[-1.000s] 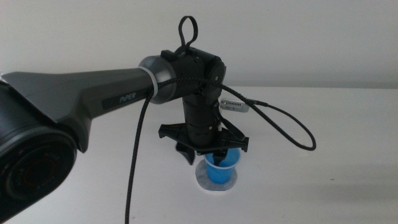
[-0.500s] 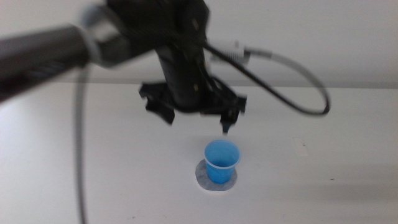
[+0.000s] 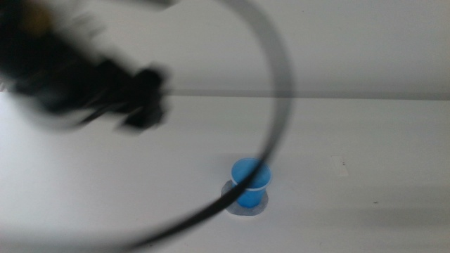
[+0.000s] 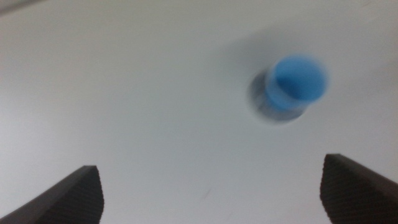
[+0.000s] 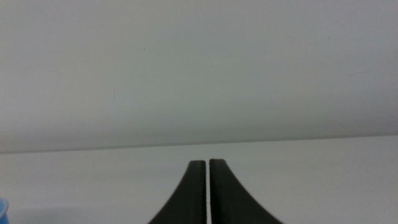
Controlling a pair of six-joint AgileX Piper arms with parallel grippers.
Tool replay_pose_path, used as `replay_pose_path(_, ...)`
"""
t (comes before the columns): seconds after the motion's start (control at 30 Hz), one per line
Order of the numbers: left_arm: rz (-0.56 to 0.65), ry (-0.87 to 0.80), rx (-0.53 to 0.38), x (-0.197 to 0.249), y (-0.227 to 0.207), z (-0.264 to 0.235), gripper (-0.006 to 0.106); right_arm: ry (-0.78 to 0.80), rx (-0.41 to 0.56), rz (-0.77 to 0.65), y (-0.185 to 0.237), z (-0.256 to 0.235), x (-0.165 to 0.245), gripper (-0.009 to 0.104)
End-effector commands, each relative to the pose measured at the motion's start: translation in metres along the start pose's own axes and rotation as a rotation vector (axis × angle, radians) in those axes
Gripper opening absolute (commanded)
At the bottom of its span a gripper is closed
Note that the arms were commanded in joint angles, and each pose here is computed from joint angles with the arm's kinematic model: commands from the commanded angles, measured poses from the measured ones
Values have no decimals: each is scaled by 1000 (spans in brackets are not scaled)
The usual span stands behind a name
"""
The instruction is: Place an empty cup on a cup mat.
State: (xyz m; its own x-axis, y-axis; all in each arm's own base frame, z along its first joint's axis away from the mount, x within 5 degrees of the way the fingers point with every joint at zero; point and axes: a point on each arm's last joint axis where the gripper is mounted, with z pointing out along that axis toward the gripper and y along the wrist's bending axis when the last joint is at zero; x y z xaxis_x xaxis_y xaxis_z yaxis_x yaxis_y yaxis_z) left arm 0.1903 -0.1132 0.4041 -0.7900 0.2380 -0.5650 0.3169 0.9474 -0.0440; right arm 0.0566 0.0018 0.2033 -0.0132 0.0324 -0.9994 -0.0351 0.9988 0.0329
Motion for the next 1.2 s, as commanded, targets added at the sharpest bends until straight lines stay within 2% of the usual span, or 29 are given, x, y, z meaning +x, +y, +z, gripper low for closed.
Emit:
replay_pose_path(0.0, -40, -43, -19, 34, 21, -5, 94, -7, -7, -11, 0, -1, 9, -2)
replay_pose_path(0.13, 53, -349, -52, 77, 51, 2, 94, -7, -6, -11, 0, -1, 9, -2)
replay_pose_path(0.3, -31, -711, -169, 130, 72, 19, 94, -7, -6, -11, 0, -1, 9, -2)
replay_pose_path(0.43, -71, -845, -261, 167, 78, 31, 94, -7, -6, -11, 0, -1, 9, -2)
replay_pose_path(0.6, -84, -918, -308, 194, 79, 43, 94, -7, -6, -11, 0, -1, 9, -2)
replay_pose_path(0.77, -86, -943, -310, 213, 76, 52, 94, -7, -6, -11, 0, -1, 9, -2)
replay_pose_path(0.97, -151, -1018, -276, 243, 73, 68, 94, -7, -6, -11, 0, -1, 9, -2)
replay_pose_path(1.07, -210, -991, -244, 252, 73, 78, 94, -7, -6, -11, 0, -1, 9, -2)
replay_pose_path(1.17, -220, -927, -242, 255, 73, 82, 94, -7, -6, -11, 0, -1, 9, -2)
